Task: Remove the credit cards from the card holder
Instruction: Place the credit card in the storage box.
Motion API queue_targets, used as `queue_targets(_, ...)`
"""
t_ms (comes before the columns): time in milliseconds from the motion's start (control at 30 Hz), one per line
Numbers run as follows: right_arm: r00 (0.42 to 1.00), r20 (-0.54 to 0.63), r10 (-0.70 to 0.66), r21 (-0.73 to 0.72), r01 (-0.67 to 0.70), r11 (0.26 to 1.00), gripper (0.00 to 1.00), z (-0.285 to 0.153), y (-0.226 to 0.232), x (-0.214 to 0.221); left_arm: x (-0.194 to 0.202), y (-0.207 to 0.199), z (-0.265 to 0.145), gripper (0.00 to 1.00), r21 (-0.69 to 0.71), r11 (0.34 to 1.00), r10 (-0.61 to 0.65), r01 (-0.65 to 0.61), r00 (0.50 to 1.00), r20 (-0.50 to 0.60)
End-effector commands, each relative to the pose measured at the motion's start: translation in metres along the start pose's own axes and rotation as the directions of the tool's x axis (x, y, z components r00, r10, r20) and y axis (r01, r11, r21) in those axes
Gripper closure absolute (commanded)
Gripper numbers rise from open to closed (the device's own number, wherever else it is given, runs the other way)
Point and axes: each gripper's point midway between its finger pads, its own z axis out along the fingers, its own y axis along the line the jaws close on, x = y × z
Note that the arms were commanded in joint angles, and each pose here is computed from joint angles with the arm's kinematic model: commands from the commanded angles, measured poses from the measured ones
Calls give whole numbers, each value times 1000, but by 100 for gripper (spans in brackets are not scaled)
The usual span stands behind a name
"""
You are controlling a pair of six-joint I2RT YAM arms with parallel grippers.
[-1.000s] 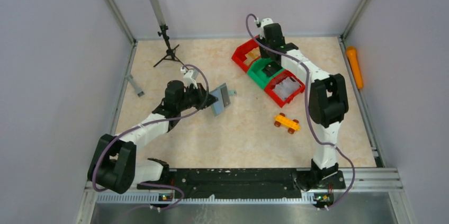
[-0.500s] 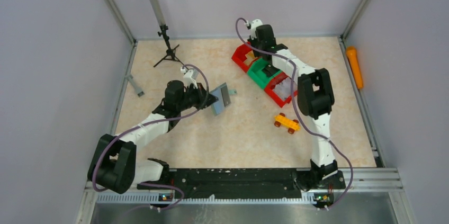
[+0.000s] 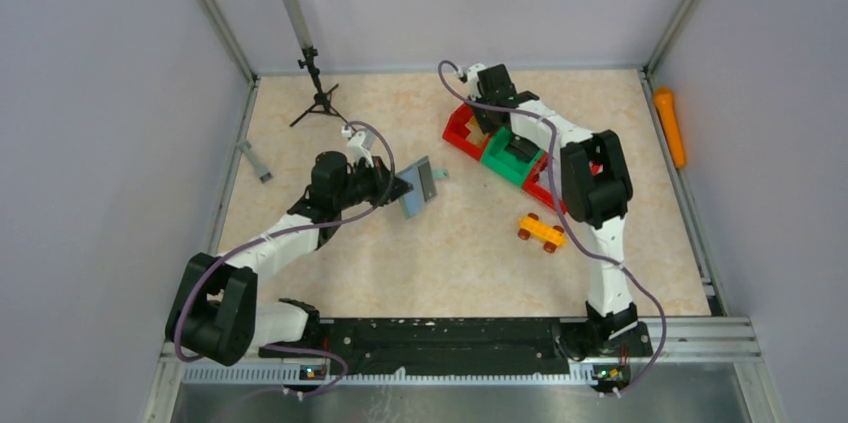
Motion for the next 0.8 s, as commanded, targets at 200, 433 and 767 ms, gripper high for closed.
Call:
queue_targets(200,992,-8,-124,-198,120,973,100,-77,30,-18,-18,-15,1,100,60,997,37,-40,998,53)
queue_targets(433,972,-44,-231,-222,216,951,100,-70,29,-10,-17,-17,2,100,75,997,29,-33,998,48)
queue_targets(767,919,-34,-393,-284,368,885,100,-56,30,-10,-16,-16,3,100,79,996,31,-34,999,44)
